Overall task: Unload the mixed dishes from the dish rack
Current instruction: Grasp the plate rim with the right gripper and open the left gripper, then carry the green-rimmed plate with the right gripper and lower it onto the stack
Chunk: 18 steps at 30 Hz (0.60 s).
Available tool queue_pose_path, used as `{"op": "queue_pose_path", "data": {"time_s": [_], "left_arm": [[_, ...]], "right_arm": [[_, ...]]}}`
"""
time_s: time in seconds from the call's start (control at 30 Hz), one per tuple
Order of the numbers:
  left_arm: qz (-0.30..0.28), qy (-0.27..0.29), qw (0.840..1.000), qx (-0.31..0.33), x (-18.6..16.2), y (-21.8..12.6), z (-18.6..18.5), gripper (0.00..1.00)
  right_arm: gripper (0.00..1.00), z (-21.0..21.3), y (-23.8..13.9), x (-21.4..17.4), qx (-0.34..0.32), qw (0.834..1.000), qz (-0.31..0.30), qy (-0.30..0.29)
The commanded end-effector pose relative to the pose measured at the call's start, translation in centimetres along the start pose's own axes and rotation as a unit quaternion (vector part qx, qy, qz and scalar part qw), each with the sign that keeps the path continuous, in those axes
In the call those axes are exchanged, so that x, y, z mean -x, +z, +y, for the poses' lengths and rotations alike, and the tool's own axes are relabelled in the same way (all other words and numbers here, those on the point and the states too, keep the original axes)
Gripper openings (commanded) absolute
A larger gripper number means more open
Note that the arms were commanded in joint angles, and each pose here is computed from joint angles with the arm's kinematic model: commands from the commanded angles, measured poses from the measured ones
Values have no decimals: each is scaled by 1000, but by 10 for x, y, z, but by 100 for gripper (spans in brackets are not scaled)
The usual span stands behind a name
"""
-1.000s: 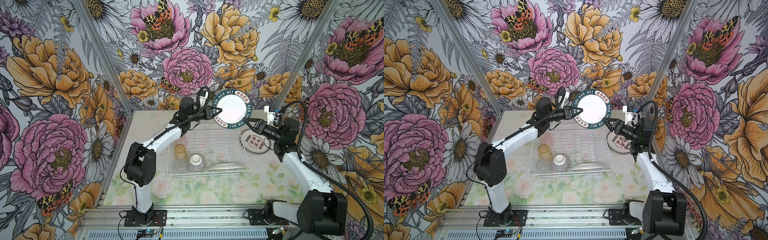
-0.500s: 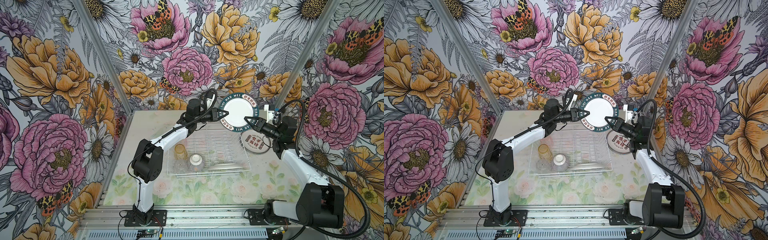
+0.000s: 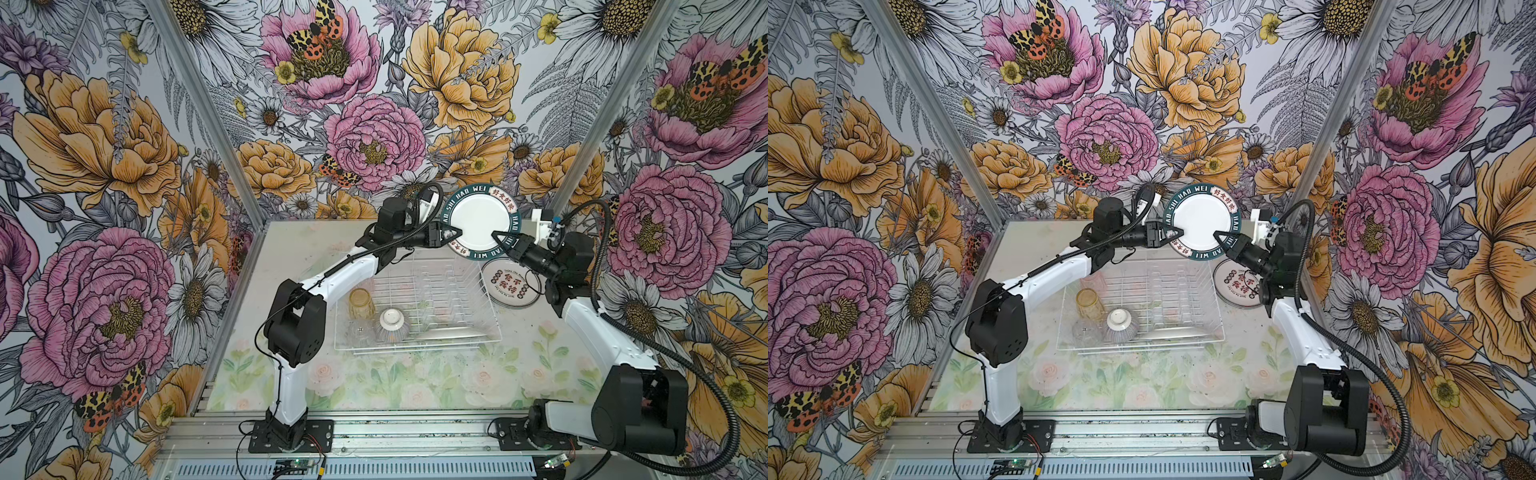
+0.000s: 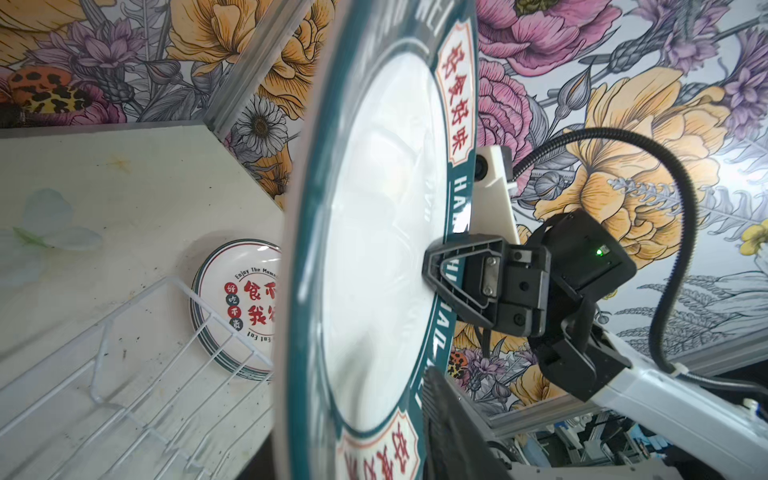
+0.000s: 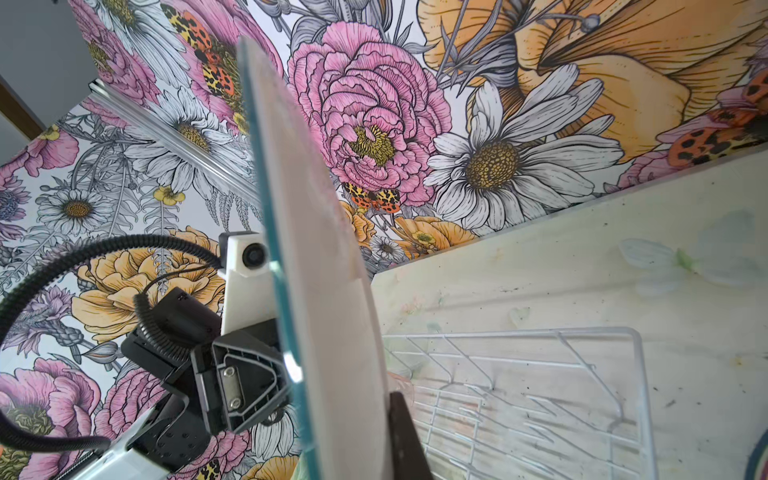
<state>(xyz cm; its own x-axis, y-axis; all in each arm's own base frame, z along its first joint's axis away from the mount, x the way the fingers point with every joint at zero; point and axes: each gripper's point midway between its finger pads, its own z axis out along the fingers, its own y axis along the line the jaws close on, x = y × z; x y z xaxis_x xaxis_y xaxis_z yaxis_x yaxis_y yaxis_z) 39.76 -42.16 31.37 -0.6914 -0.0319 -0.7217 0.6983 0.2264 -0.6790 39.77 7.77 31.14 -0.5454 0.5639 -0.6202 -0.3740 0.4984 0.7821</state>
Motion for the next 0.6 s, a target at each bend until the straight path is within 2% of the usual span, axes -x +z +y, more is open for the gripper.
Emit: {"op": "queue_pose_path", "data": {"time_s": [0.0, 0.1, 0.3, 0.57], "left_arm": [[24, 67, 996, 58, 0, -21, -12, 41], [34, 70, 991, 111, -6, -38, 4, 40], [13, 103, 975, 197, -4, -84, 2, 40], [-3, 99, 966, 238, -4, -122, 16, 40]], "right_arm": [[0, 14, -18, 38, -6, 998, -59, -20], [0, -6, -40, 50, -57, 995, -80, -13], [0, -70, -69, 45, -175, 982, -75, 21], [0, -135, -90, 15, -245, 964, -70, 79]]}}
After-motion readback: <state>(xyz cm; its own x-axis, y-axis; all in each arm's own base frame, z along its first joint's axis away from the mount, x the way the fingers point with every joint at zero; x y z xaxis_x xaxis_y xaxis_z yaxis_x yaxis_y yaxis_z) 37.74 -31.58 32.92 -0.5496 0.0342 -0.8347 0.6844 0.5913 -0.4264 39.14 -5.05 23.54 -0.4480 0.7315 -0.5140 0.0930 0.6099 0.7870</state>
